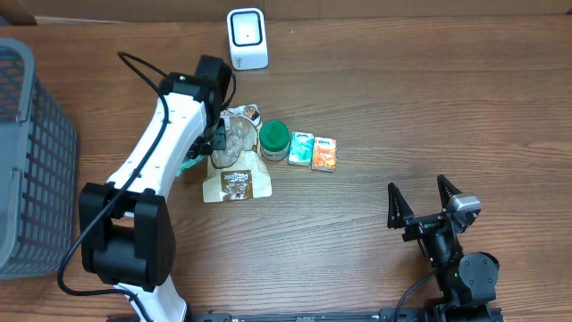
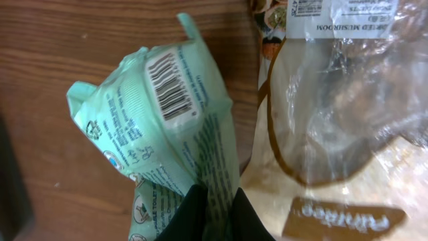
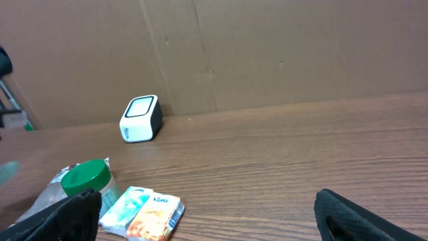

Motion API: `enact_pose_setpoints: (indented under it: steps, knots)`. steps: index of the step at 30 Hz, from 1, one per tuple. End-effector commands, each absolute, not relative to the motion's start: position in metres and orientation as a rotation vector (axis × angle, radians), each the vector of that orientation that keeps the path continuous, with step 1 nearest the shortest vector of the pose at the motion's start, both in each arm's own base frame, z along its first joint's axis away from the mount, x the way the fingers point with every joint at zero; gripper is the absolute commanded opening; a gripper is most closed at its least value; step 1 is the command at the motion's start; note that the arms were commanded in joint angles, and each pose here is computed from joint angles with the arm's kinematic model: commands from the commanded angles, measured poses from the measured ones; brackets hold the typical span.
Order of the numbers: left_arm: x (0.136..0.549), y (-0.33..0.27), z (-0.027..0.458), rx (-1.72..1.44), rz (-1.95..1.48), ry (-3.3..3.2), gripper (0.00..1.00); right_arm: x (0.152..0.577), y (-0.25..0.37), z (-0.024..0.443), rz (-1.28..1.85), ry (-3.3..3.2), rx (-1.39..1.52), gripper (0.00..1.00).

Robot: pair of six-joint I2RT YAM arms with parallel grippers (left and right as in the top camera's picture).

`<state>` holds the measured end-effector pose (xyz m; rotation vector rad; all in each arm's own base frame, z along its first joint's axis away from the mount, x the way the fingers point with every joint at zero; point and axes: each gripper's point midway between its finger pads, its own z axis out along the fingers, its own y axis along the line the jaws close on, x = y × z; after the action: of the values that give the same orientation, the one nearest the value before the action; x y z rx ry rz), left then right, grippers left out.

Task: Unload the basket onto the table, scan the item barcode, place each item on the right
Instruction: 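Carry the wipes pack left of the mushroom bag and release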

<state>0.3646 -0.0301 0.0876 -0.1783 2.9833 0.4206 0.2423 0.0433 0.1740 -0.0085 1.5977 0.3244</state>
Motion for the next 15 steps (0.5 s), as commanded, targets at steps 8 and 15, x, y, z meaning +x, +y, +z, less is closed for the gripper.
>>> enact_pose_setpoints:
  steps: [8, 15]
  knots:
    - [0.358, -0.023, 0.050, -0.101, 0.442, 2.982, 0.14, 0.242, 0.044, 0.172, 0.330, 1.594, -0.008, 1.00]
    - [0.363, -0.025, 0.052, -0.120, 0.427, 2.961, 0.92, 0.242, 0.044, 0.172, 0.330, 1.594, -0.008, 1.00]
